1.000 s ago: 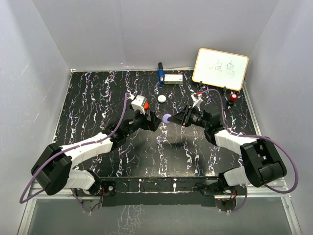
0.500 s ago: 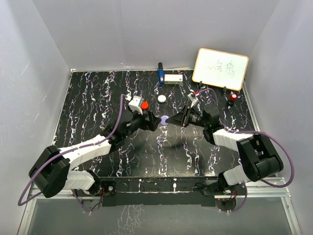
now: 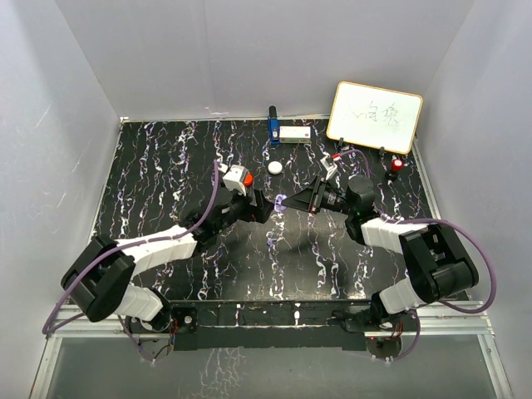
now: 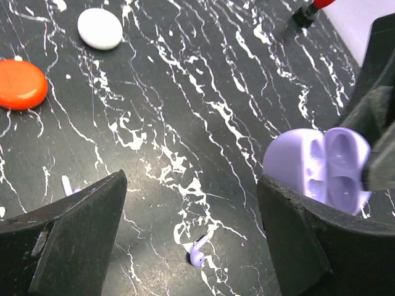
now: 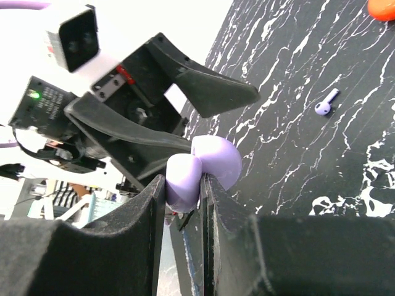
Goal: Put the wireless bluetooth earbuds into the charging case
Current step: Open the charging case, then pick up the earbud from the center of the board.
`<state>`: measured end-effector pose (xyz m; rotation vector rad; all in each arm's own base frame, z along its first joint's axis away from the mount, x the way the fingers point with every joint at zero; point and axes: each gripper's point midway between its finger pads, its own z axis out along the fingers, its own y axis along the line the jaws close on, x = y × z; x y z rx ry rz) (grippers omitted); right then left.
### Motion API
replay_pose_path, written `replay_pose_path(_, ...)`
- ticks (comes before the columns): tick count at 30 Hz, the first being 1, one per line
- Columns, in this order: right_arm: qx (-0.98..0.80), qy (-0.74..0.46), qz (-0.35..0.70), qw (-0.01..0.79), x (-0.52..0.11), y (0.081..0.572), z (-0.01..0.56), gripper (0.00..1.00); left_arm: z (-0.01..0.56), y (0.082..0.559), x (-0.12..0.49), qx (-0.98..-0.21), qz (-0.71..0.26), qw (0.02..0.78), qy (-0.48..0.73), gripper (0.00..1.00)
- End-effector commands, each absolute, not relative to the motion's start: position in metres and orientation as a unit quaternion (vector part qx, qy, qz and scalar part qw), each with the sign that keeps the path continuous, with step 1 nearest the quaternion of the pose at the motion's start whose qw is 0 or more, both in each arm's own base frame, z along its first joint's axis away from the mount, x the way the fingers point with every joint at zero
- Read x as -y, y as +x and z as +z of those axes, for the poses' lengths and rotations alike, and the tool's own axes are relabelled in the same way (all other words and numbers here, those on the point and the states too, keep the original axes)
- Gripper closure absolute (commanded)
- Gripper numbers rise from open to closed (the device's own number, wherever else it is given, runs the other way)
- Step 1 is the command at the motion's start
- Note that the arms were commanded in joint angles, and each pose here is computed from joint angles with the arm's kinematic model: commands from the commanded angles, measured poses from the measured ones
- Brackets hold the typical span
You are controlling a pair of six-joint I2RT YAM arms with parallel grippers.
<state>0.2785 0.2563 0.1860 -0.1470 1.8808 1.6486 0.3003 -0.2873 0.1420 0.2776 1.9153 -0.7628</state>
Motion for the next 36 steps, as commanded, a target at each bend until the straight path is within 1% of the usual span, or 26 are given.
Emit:
replay_pose_path(1, -0.684, -0.068, 0.653, 0.319, -0.260, 0.277, 0.208, 1.00, 0.154, 0.307, 0.300, -0.781, -0.338, 0.513, 0.112, 0.16)
replay_pose_path(9, -0.691, -0.026, 0.653, 0.309, -0.260, 0.286, 0.205, 1.00, 0.151, 0.311, 0.301, -0.788, -0.331, 0.508, 0.103, 0.16)
replay_pose_path(14, -0.699, 0.003, 0.651, 0.295, -0.260, 0.293, 0.200, 1.00, 0.139, 0.313, 0.266, -0.820, -0.262, 0.506, 0.048, 0.16)
replay_pose_path(18, -0.715, 0.021, 0.642, 0.276, -0.261, 0.297, 0.185, 1.00, 0.132, 0.305, 0.234, -0.840, -0.211, 0.500, 0.014, 0.14)
replay_pose_path(22, -0.724, 0.026, 0.636, 0.266, -0.261, 0.297, 0.172, 1.00, 0.121, 0.292, 0.216, -0.855, -0.192, 0.482, 0.004, 0.14)
replay_pose_path(30, -0.736, 0.019, 0.620, 0.270, -0.259, 0.296, 0.164, 1.00, 0.072, 0.289, 0.210, -0.893, -0.140, 0.428, 0.011, 0.24)
replay_pose_path(36, -0.741, 0.015, 0.612, 0.276, -0.256, 0.292, 0.163, 1.00, 0.054, 0.297, 0.216, -0.899, -0.125, 0.418, 0.026, 0.30)
